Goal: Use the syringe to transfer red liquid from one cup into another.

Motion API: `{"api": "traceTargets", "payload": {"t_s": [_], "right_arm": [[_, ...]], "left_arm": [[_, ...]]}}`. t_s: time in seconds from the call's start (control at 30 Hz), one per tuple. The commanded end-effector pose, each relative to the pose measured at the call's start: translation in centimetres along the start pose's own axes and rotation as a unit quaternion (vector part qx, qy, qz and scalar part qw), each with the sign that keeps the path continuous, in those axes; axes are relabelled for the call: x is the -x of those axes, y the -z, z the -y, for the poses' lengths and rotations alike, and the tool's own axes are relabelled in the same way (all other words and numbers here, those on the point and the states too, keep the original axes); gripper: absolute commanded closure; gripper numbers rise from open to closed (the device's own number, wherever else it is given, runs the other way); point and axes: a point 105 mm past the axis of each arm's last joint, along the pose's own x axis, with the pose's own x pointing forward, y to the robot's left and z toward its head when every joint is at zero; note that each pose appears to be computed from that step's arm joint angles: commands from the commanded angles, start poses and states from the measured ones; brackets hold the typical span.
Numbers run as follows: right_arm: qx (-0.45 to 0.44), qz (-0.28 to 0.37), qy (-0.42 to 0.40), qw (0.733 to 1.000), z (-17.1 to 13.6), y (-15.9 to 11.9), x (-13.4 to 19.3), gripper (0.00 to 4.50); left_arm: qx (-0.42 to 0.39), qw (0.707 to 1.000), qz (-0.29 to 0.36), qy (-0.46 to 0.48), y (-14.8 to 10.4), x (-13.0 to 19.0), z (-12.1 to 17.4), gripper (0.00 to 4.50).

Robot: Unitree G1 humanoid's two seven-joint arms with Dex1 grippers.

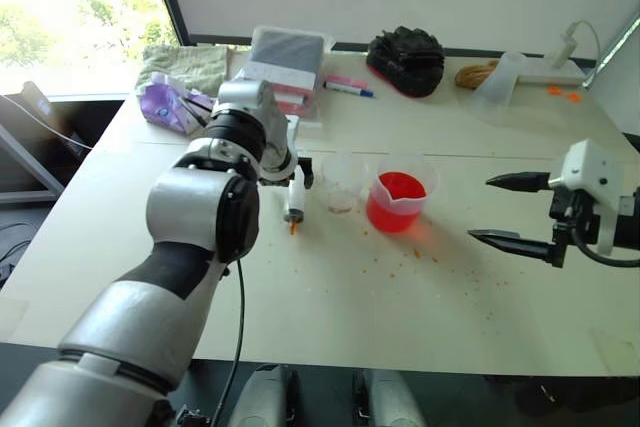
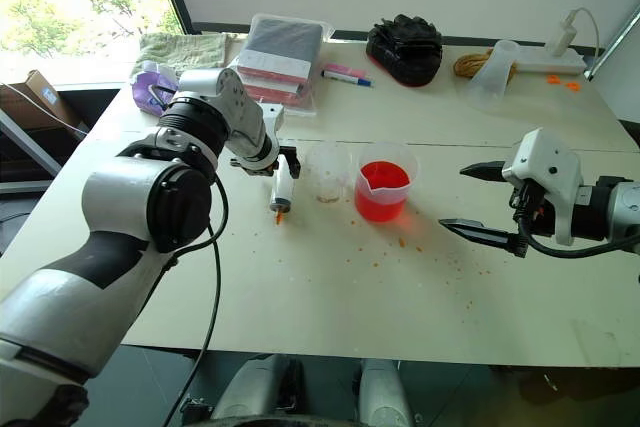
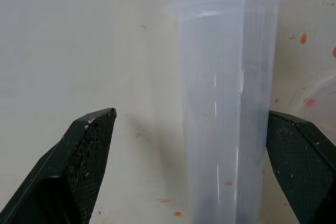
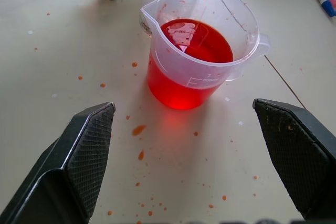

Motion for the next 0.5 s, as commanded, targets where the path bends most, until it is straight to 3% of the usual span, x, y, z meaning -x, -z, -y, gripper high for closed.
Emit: {"api": "traceTargets", "payload": {"t_s": [0.03, 0.33, 0.5], "right_arm": [[0.021, 0.015, 0.016, 1.0, 0.5, -1.0, 0.5, 0.1], [0.025, 0.015, 0.017, 0.999, 0.5, -1.0, 0.4, 0.1], [0.027, 0.016, 0.02, 0.999, 0.6, -1.1, 0.4, 0.0]], "left_arm": [[0.017, 1.0, 0.012, -0.011, -0.6, 0.6, -0.9, 0.0], [0.053, 0.998, -0.001, -0.029, 0.2, -0.3, -2.1, 0.0], [0.065, 0.997, -0.001, -0.037, 0.4, -0.9, -2.4, 1.35]]}}
